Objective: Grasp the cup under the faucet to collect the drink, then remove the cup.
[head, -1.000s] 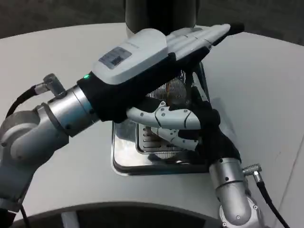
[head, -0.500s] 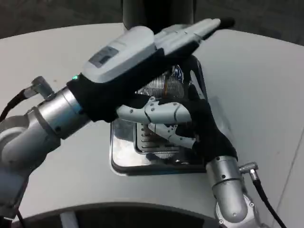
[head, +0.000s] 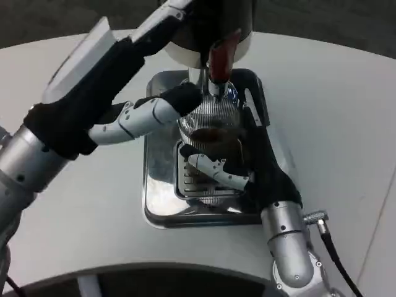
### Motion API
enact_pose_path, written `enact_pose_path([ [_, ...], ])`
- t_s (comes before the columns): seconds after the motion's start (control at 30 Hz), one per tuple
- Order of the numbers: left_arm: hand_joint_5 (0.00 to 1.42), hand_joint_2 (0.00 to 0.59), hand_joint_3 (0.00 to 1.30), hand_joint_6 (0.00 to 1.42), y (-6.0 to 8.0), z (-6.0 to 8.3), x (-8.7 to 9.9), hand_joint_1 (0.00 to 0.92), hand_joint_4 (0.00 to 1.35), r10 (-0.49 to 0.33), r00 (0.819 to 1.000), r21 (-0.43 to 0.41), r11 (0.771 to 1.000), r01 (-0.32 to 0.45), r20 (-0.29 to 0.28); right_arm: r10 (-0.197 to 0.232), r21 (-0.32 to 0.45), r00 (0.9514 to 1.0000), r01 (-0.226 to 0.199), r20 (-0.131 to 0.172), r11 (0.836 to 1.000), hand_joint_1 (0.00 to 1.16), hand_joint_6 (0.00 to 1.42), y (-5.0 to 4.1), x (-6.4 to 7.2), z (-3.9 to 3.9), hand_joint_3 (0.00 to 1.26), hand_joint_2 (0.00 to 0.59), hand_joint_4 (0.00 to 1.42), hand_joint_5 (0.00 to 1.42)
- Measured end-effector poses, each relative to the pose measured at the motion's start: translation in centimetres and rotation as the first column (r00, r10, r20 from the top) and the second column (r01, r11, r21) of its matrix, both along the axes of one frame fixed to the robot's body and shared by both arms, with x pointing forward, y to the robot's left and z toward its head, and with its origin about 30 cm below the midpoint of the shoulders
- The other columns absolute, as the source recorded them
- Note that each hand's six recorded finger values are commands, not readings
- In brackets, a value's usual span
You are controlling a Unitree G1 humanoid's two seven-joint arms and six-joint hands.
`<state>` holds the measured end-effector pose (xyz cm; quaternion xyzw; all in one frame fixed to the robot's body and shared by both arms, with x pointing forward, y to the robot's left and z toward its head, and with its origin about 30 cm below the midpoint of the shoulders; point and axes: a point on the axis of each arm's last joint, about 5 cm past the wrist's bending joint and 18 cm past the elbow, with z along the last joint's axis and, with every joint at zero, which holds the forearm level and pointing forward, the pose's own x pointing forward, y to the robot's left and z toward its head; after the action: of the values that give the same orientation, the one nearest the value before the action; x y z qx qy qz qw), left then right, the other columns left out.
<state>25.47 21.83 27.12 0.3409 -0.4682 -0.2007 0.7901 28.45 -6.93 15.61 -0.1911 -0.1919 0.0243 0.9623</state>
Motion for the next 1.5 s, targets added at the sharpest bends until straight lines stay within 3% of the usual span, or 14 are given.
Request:
enact_pose_path([
  [0.07, 0.14, 0.191, 0.10, 0.10, 0.4, 0.0, -0.1, 0.000, 0.00, 0.018, 1.000, -0.001, 1.000, -0.018, -0.008, 0.001, 0.016, 1.0000, -0.001, 0.003, 1.000, 0.87, 0.38, 0.05, 0.1, -0.02, 0.20, 0.176, 0.27, 0.25],
  [0.13, 0.14, 0.190, 0.10, 0.10, 0.8, -0.1, -0.3, 0.000, 0.00, 0.028, 0.999, 0.001, 1.000, -0.028, -0.017, -0.007, 0.037, 1.0000, 0.006, 0.007, 0.999, 0.90, 0.61, 0.18, 0.2, -0.05, 0.34, 0.181, 0.47, 0.44],
  [0.17, 0.14, 0.190, 0.10, 0.10, 0.8, -0.1, -0.4, 0.000, 0.00, 0.032, 0.999, 0.000, 0.999, -0.032, -0.020, -0.014, 0.046, 0.9999, 0.013, 0.010, 0.999, 0.91, 0.74, 0.21, 0.3, -0.07, 0.40, 0.187, 0.53, 0.53],
  [0.3, 0.14, 0.190, 0.10, 0.10, 1.0, -0.3, -0.5, 0.000, 0.00, 0.039, 0.999, 0.006, 0.999, -0.038, -0.034, -0.062, 0.096, 0.9977, 0.059, 0.027, 0.994, 0.99, 1.01, 0.90, 0.1, -0.33, 0.54, 0.191, 0.69, 0.75],
  [0.37, 0.14, 0.190, 0.10, 0.10, 1.1, -0.2, -0.6, 0.000, 0.00, 0.041, 0.999, 0.011, 0.999, -0.041, -0.034, -0.094, 0.113, 0.9947, 0.088, 0.043, 0.990, 1.02, 1.13, 1.16, 0.1, -0.35, 0.61, 0.184, 0.76, 0.85],
  [0.53, 0.14, 0.187, 0.11, 0.10, 1.5, -0.4, -0.8, 0.000, 0.00, 0.061, 0.997, 0.012, 0.998, -0.061, -0.046, -0.159, 0.140, 0.9847, 0.148, 0.072, 0.979, 1.04, 1.29, 1.50, -0.1, -0.40, 0.68, 0.150, 0.84, 0.96],
  [0.67, 0.14, 0.186, 0.11, 0.10, 1.7, -0.3, -1.0, 0.000, 0.00, 0.066, 0.997, 0.013, 0.998, -0.066, -0.044, -0.191, 0.145, 0.9777, 0.178, 0.086, 0.973, 1.05, 1.35, 1.57, -0.2, -0.52, 0.72, 0.136, 0.89, 1.01],
  [0.9, 0.14, 0.185, 0.11, 0.10, 1.6, -0.3, -1.1, 0.000, 0.00, 0.064, 0.997, 0.019, 0.998, -0.063, -0.043, -0.216, 0.142, 0.9713, 0.201, 0.100, 0.969, 1.06, 1.40, 1.68, -0.5, -0.83, 0.75, 0.115, 0.93, 1.04],
  [1.23, 0.14, 0.185, 0.10, 0.09, 1.7, -0.4, -1.4, 0.000, 0.00, 0.065, 0.997, 0.012, 0.998, -0.065, -0.046, -0.203, 0.141, 0.9720, 0.186, 0.118, 0.972, 1.06, 1.41, 1.85, -1.3, -0.92, 0.76, 0.098, 0.94, 1.03],
  [1.5, 0.14, 0.185, 0.10, 0.09, 1.8, -0.7, -1.5, 0.000, 0.00, 0.062, 0.996, 0.001, 0.998, -0.062, -0.065, -0.138, 0.138, 0.9787, 0.118, 0.152, 0.983, 1.06, 1.41, 1.88, -2.2, -0.20, 0.76, 0.096, 0.94, 1.03],
])
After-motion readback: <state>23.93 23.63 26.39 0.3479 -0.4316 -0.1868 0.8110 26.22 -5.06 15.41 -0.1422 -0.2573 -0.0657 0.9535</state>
